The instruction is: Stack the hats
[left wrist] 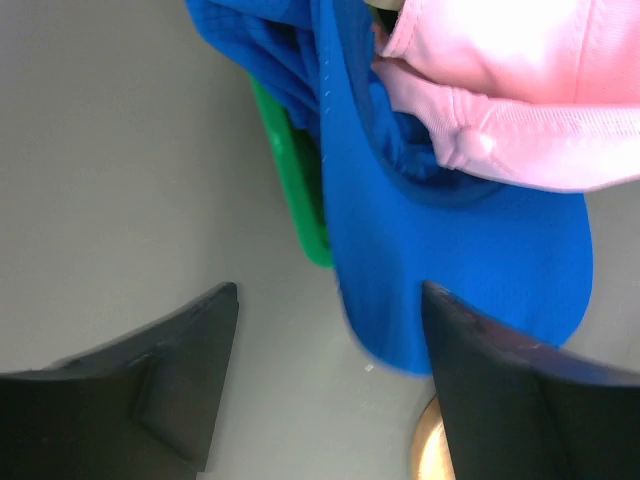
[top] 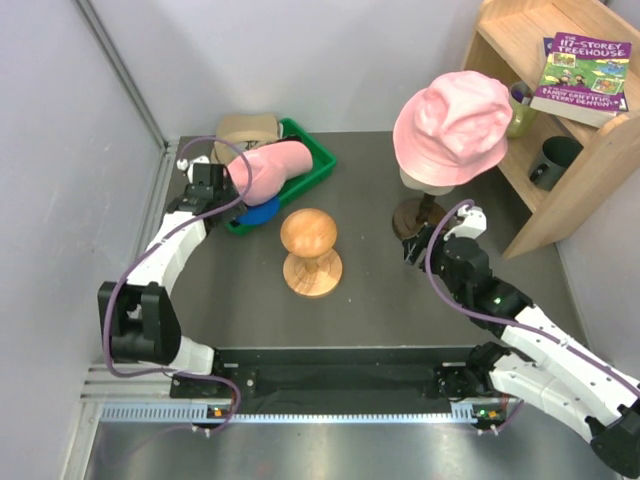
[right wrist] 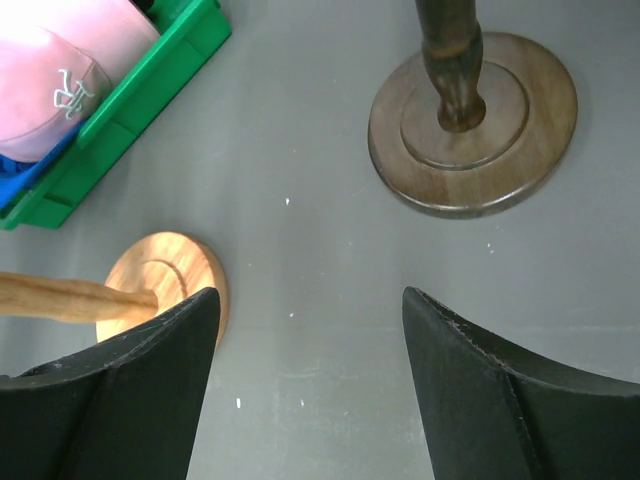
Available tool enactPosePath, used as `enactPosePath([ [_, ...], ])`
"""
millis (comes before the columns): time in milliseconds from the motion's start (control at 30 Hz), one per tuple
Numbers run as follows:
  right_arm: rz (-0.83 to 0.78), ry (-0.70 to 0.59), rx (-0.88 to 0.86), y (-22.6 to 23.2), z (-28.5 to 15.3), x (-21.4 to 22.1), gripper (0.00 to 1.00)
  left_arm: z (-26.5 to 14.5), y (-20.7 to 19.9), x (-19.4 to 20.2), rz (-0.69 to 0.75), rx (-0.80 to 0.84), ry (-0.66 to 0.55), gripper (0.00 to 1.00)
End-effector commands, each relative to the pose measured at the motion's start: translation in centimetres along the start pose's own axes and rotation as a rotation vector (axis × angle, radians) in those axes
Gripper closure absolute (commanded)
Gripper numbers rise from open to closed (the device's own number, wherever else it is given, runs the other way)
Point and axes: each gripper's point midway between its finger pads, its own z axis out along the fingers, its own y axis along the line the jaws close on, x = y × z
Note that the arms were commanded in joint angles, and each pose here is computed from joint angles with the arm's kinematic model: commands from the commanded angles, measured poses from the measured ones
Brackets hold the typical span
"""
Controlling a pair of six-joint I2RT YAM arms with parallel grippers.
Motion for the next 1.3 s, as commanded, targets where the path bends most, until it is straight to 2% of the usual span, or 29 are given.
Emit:
enactPosePath([
  [0, -0.017, -0.068, -0.059, 2.2, -0.5, -3.0, 0.26, 1.8, -1.6, -1.7, -0.067, 0.049, -0.053, 0.58],
  [67, -0.029, -0.071, -0.059, 2.2, -0.7, -3.4, 0.26, 1.5, -1.4, -2.8, -0.075, 0.018, -0.073, 0.84],
  [133, -0.044, -0.072, -0.06, 2.3, -0.9, -3.6, 0.26, 0.8, -0.4, -3.0, -0.069, -0.033, -0.069, 0.99],
  [400, -0.057, -0.066, -0.079, 2.6, -1.0, -3.7, 0.25, -3.0, 1.8, -6.0, -0.031, -0.119, -0.154, 1.0],
  [700, -0.043, -0.073, -0.081, 2.2, -1.9, -3.7, 0.25, -5.5, 2.3, -7.7, 0.078, -0.14, -0.153, 1.0],
  [933, -0.032, -0.094, -0.068, 1.6, -2.5, -4.2, 0.25, -7.5, 4.3, -9.1, 0.18, -0.247, -0.154, 1.0],
  [1267, -0.032, -0.116, -0.059, 1.4, -3.0, -5.0, 0.25, -13.0, 7.4, -11.9, 0.277, -0.391, -0.215, 1.0],
])
